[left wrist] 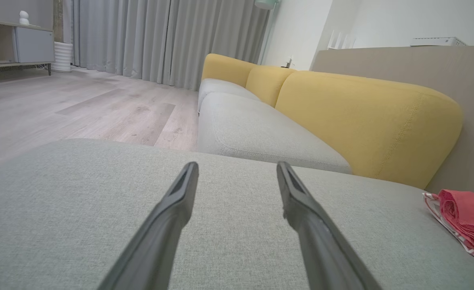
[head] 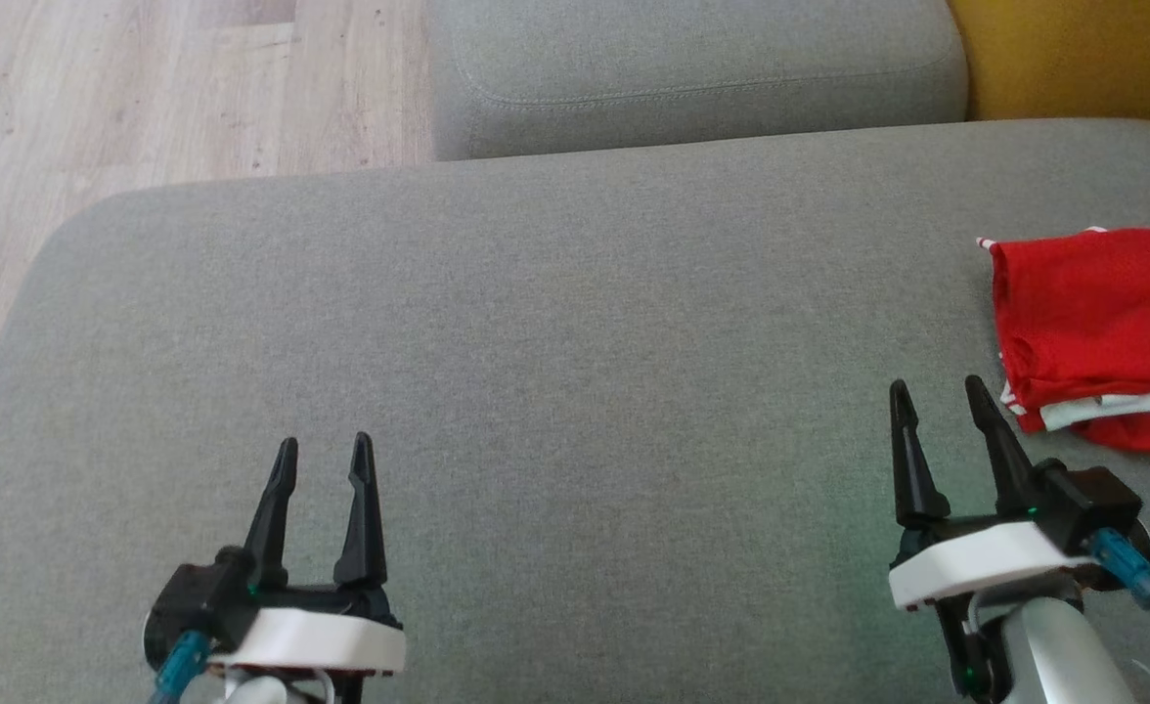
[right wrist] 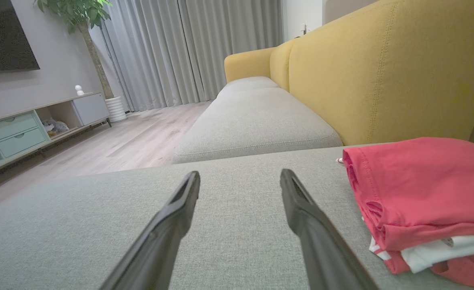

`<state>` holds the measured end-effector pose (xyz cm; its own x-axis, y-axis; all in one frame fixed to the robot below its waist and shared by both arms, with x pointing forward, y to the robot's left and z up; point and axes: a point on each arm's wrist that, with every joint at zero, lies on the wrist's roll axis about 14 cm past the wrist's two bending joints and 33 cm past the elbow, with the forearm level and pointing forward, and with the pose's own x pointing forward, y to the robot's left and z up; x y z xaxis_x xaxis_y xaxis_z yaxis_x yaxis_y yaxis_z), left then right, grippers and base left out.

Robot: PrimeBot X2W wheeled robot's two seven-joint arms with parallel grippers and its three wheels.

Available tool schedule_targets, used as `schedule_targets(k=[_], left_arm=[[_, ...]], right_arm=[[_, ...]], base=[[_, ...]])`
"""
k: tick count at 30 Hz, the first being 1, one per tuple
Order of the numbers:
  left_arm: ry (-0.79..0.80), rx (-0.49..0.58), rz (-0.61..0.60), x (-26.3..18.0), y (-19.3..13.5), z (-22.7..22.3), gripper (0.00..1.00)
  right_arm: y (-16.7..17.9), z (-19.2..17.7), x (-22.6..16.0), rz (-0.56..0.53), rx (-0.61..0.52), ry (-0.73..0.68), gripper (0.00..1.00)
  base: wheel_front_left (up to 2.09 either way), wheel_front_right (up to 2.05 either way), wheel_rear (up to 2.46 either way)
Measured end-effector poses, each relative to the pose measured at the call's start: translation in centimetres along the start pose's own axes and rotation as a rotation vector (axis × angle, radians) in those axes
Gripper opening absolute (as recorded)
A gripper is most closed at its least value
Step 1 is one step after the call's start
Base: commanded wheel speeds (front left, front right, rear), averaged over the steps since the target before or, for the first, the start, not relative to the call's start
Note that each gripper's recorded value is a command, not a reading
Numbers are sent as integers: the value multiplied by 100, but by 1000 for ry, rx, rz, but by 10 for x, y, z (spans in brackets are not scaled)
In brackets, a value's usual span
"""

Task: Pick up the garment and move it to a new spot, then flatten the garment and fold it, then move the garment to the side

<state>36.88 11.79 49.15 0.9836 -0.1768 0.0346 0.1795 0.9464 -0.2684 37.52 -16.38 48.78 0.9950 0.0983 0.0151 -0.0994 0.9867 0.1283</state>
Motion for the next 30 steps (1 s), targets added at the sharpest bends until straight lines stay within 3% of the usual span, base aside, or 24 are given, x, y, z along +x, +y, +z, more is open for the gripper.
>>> schedule_targets(k=[14, 15, 22, 30], left_arm=[[9, -55, -2, 2, 0, -4, 100], [19, -59, 1, 2, 1, -7, 0], [141, -83, 50, -20, 12, -45, 0], [148, -159, 80, -21, 16, -45, 0]], right_arm=[[-3, -5, 0, -9, 9, 14, 100], [-3, -8, 0, -11, 10, 23, 0], [-9, -49, -24, -41, 41, 152, 0], [-13, -48, -24, -72, 129, 156, 0]], base=[[0, 0, 0], [0, 0, 0], [0, 0, 0], [0, 0, 0]])
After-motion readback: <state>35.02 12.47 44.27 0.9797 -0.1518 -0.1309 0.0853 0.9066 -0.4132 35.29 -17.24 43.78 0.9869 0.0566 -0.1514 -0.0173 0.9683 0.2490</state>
